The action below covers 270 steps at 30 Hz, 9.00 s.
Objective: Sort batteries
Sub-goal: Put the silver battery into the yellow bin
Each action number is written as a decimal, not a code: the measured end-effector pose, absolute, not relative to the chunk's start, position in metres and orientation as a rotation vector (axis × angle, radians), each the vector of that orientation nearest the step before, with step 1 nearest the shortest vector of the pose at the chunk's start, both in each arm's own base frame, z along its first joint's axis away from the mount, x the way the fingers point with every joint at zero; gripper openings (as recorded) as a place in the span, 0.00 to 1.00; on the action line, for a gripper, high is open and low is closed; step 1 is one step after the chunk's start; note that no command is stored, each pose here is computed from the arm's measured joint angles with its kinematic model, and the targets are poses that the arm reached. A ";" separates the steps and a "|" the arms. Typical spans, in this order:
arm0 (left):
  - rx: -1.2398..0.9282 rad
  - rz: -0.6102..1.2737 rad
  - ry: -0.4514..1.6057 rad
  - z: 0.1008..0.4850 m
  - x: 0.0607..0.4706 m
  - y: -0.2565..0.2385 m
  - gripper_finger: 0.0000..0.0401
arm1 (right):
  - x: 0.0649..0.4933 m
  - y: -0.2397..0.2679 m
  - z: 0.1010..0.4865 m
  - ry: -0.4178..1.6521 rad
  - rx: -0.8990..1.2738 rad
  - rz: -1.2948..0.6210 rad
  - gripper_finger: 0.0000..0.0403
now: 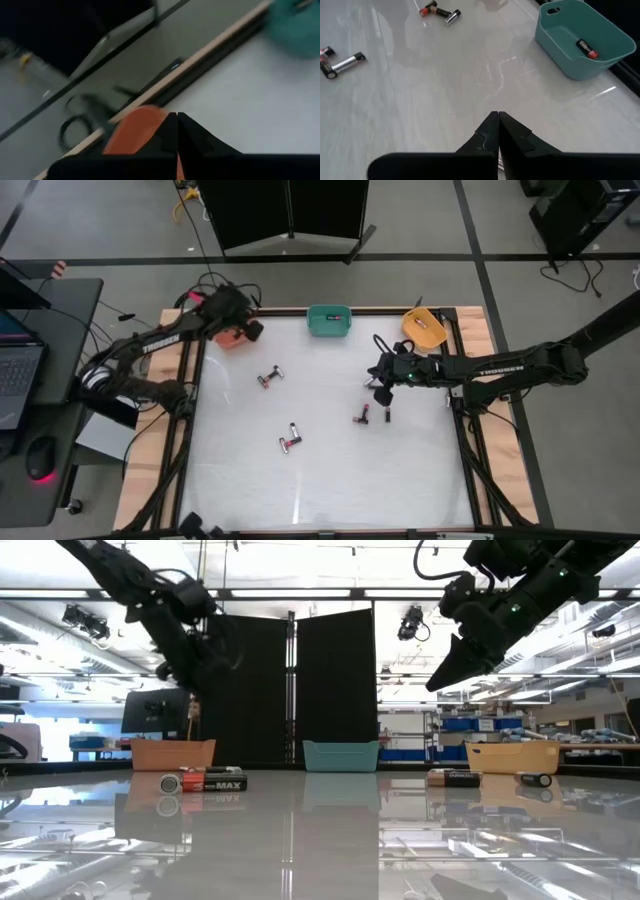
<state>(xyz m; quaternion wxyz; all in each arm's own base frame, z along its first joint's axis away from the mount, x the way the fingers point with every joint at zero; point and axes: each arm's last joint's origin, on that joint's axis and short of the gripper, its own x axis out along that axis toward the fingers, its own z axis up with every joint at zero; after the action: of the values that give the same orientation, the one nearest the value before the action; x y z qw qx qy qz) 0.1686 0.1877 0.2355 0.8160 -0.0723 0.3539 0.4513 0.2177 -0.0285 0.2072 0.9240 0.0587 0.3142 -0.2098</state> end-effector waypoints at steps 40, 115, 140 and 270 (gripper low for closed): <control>-0.044 0.576 0.344 0.181 0.191 0.115 0.02 | 0.187 -0.033 0.145 2.185 0.447 -0.509 0.02; -0.006 0.569 0.340 0.183 0.191 0.115 0.03 | 0.166 -0.083 0.120 2.255 0.482 -0.488 0.02; -0.005 0.570 0.332 0.184 0.191 0.115 0.03 | 0.163 -0.075 0.111 2.412 0.436 -0.468 0.03; 0.006 0.559 0.369 0.181 0.191 0.114 0.03 | 0.166 -0.246 0.154 1.491 0.548 -1.061 0.20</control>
<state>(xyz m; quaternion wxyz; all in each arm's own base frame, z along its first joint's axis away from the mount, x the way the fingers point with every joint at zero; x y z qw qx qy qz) 0.1906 0.1145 0.1806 0.9444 0.0031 0.1809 0.2744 0.1663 -0.2456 0.1536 0.5776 0.2341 0.6372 -0.4534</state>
